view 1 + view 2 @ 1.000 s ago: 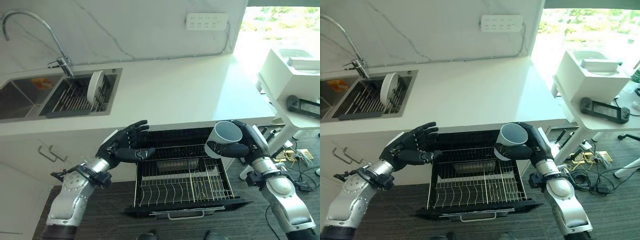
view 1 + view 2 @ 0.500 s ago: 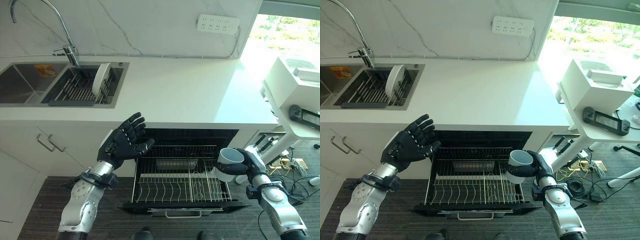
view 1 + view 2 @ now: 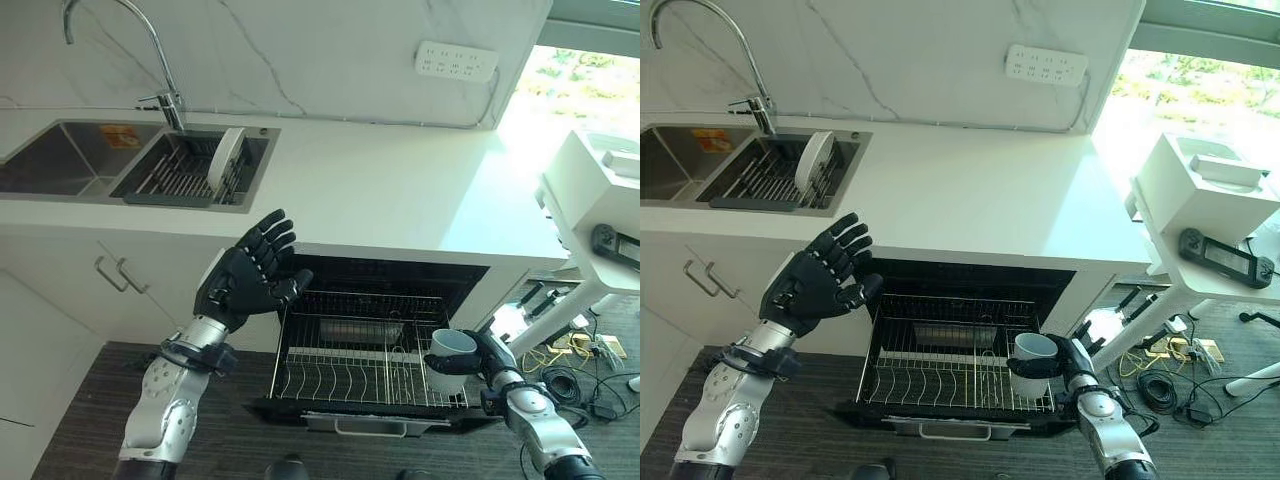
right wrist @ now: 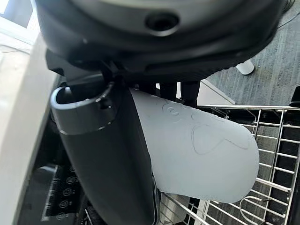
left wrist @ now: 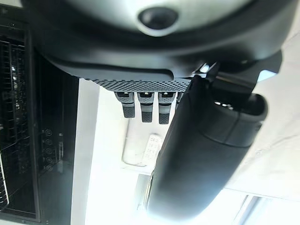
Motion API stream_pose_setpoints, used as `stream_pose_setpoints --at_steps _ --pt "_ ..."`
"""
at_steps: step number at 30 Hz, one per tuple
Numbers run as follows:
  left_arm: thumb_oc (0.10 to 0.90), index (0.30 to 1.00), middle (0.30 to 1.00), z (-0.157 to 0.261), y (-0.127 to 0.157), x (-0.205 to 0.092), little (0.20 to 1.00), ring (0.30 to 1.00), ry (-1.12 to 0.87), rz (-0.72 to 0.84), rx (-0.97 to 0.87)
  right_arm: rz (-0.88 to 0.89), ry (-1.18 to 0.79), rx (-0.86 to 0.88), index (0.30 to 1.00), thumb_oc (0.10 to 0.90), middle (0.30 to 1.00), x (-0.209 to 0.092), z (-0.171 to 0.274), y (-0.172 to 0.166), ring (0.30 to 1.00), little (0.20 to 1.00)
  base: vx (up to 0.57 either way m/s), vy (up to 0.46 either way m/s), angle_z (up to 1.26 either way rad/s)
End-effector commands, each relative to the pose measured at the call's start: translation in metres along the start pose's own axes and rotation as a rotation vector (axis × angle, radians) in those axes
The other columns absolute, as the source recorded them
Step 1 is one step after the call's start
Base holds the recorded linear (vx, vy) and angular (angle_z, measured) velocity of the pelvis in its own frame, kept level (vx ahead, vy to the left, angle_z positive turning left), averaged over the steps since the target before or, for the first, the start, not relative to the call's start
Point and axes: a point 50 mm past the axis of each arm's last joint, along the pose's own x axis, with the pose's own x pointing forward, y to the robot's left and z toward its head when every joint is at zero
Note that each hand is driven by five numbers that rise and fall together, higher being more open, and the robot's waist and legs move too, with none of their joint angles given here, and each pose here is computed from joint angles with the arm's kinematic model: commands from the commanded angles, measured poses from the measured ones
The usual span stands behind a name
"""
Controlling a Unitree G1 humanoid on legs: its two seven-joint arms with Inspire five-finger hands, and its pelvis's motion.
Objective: Place the dishes in the dishwasher.
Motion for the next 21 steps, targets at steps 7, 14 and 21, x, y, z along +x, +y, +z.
stream_pose_setpoints --at_steps 7,14,21 --pt "0.800 0.900 0.900 0.065 -0.024 0.023 0.900 0.900 -0.344 -0.121 0.238 -0.093 -0.169 -0.024 0.300 0.400 0.300 0.021 0.051 -0.025 0.300 0.300 0.04 -0.031 0.02" --pt "0.800 0.900 0.900 0.071 -0.025 0.022 0.900 0.900 -0.353 -0.123 0.325 -0.147 -0.091 -0.001 0.300 0.400 0.300 0.026 0.038 -0.040 0.300 0.300 0.05 -0.029 0.10" --pt "0.800 0.900 0.900 0.079 -0.029 0.023 0.900 0.900 -0.389 -0.119 0.349 -0.171 -0.050 -0.001 0.300 0.400 0.300 0.029 0.030 -0.047 0.300 0.300 0.00 -0.004 0.00"
